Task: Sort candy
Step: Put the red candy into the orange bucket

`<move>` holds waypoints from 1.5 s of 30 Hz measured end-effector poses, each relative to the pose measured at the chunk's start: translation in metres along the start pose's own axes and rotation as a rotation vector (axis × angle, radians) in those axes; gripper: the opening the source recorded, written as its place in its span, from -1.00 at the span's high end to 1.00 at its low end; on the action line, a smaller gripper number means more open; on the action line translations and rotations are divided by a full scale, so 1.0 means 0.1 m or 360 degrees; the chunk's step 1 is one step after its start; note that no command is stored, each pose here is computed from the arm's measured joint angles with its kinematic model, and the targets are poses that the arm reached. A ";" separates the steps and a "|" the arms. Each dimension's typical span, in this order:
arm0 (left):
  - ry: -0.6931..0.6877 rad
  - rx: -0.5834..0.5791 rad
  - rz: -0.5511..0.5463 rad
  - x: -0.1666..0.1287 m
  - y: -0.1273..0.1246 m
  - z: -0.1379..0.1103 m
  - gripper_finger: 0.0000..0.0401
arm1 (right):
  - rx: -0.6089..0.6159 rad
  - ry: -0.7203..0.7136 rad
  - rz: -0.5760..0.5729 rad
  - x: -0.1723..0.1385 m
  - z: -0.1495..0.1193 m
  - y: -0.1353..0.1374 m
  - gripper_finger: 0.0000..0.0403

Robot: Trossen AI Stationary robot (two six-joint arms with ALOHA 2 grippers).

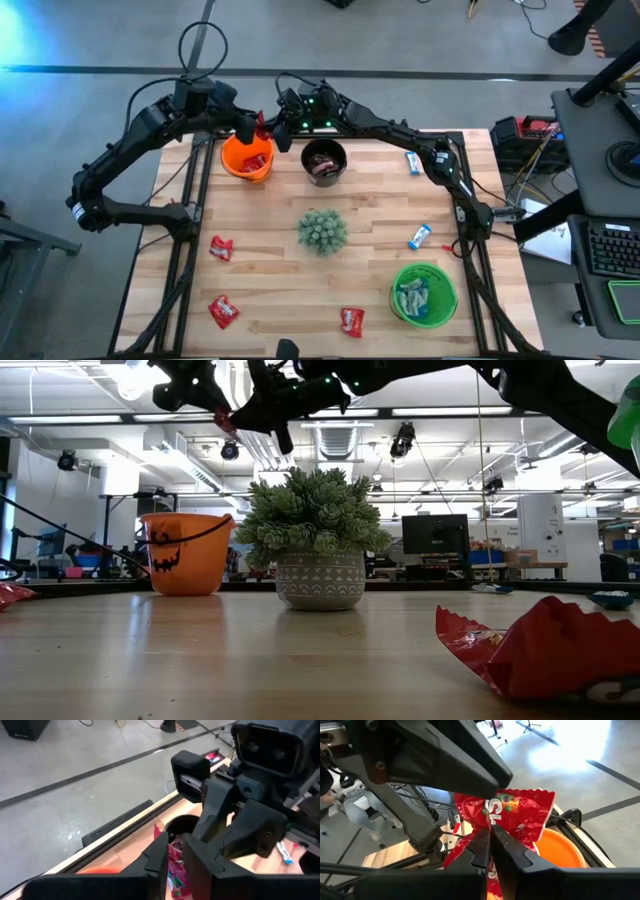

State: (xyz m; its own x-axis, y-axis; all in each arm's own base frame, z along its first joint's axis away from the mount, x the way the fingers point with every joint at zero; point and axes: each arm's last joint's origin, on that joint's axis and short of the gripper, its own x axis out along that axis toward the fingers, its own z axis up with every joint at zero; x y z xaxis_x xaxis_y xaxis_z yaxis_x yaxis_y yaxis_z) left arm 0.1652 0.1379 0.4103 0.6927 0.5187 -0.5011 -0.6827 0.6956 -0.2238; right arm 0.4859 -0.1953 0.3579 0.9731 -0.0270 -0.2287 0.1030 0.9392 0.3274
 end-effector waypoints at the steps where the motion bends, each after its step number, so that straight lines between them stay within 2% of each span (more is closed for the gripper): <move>1: 0.0012 0.0008 -0.0004 -0.02 0.00 0.01 0.78 | 0.0000 -0.0001 0.0000 0.00 0.00 0.00 0.94; 12: 0.0104 0.0011 0.0035 -0.15 -0.01 0.09 0.34 | 0.0010 -0.0019 0.0007 0.00 0.01 0.00 0.94; 18: 0.0228 0.0001 0.0062 -0.08 0.01 0.04 0.29 | 0.0017 -0.0074 0.0024 0.00 0.05 0.01 0.94; 25: 0.0213 0.0019 0.0057 0.00 0.01 0.06 0.29 | 0.0027 -0.0071 0.0024 0.00 0.05 0.02 0.94; 31: 0.0241 0.0113 0.0056 0.06 0.01 0.06 0.47 | 0.0030 -0.0064 0.0017 0.00 0.04 0.02 0.94; 37: 0.0246 0.0266 0.0043 0.06 0.01 0.06 0.91 | 0.0029 -0.0063 0.0030 0.00 0.04 0.02 0.94; 45: 0.0275 0.0439 0.0036 0.03 0.01 0.03 0.98 | 0.0035 -0.0090 0.0059 0.00 0.06 0.04 0.94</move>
State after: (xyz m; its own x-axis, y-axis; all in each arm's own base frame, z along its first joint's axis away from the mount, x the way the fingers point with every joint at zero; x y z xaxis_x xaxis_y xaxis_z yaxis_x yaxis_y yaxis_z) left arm 0.1667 0.1418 0.4114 0.6122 0.4599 -0.6432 -0.5923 0.8056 0.0124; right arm 0.4875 -0.1940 0.3647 0.9864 -0.0121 -0.1642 0.0705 0.9321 0.3551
